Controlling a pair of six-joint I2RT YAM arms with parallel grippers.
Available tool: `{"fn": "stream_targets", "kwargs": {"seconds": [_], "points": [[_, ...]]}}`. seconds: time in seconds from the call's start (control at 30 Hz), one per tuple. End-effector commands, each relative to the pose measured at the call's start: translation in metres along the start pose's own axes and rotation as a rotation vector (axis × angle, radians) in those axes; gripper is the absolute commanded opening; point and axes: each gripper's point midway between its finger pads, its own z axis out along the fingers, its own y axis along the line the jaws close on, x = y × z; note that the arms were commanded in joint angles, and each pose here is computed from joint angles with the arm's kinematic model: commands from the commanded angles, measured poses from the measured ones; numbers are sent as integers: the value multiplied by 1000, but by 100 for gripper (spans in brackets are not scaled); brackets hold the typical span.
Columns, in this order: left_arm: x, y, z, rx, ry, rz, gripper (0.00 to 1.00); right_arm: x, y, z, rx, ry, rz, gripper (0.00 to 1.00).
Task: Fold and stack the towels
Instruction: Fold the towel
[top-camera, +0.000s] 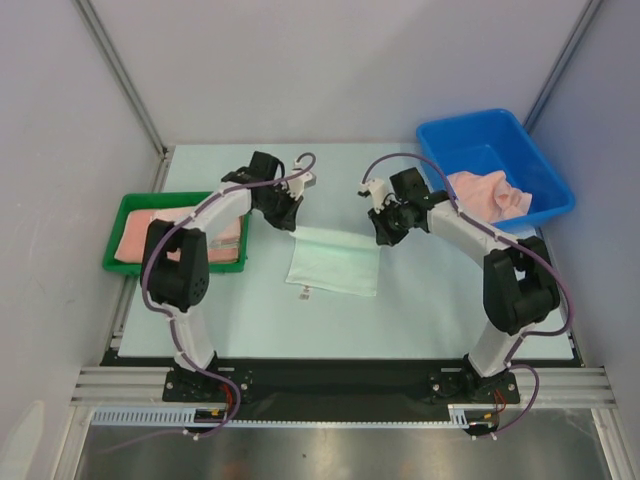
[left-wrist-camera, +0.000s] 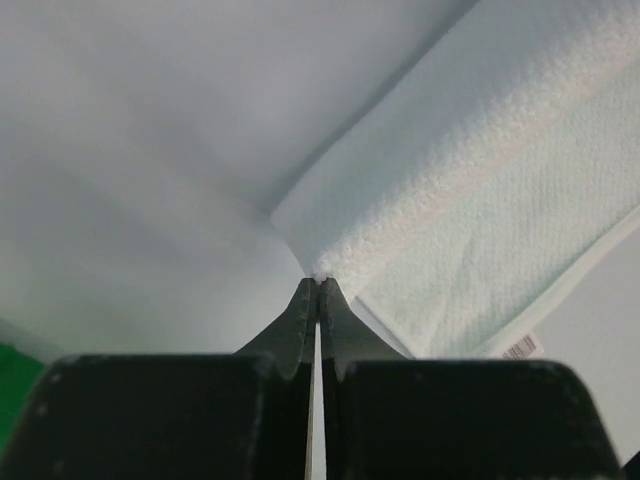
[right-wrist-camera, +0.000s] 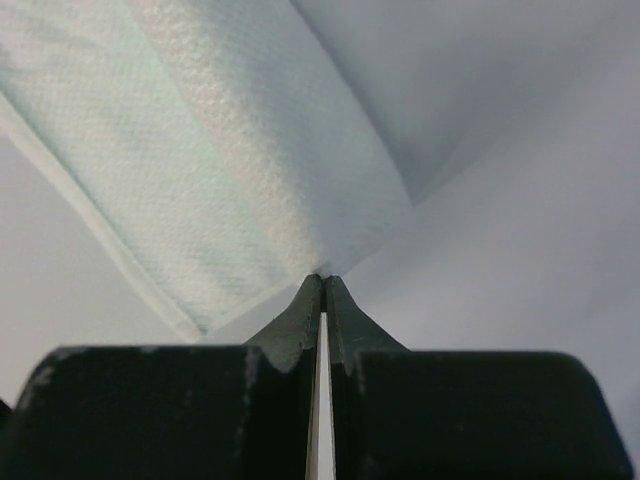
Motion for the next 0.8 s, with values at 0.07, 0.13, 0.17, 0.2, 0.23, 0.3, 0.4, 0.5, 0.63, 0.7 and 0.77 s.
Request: {"fn": "stream_targets", "kwargs": {"seconds": [0.07, 0.13, 0.17, 0.2, 0.23, 0.3, 0.4, 0.5, 0.63, 0.7, 0.77], "points": [[3, -25, -38, -47, -77, -21, 0, 6, 29, -8, 33, -33, 40, 0], [21, -38, -34, -21, -40, -43, 0, 20, 41, -3, 25, -3, 48, 0], [23, -42, -38, -27, -44, -43, 1, 23, 45, -2, 22, 1, 51, 0], [26, -45, -37, -33, -46, -39, 0, 30, 48, 0, 18, 14, 75, 0], [32, -48, -36, -33, -37, -52, 0, 33, 55, 2, 5, 24, 73, 0], [46, -55, -32, -32, -13, -69, 0, 38, 62, 2, 3, 33, 78, 0], [59, -62, -29, -24, 21, -97, 0, 45, 70, -2, -3, 41, 95, 0], [69, -67, -28, -21, 42, -126, 0, 48, 75, -9, -4, 38, 109, 0], [80, -71, -27, -18, 68, -162, 0, 54, 83, -10, -19, 56, 114, 0], [83, -74, -28, -15, 76, -170, 0, 61, 87, -10, -24, 70, 119, 0], [86, -76, -28, -18, 75, -177, 0, 65, 88, -9, -30, 81, 127, 0]]}}
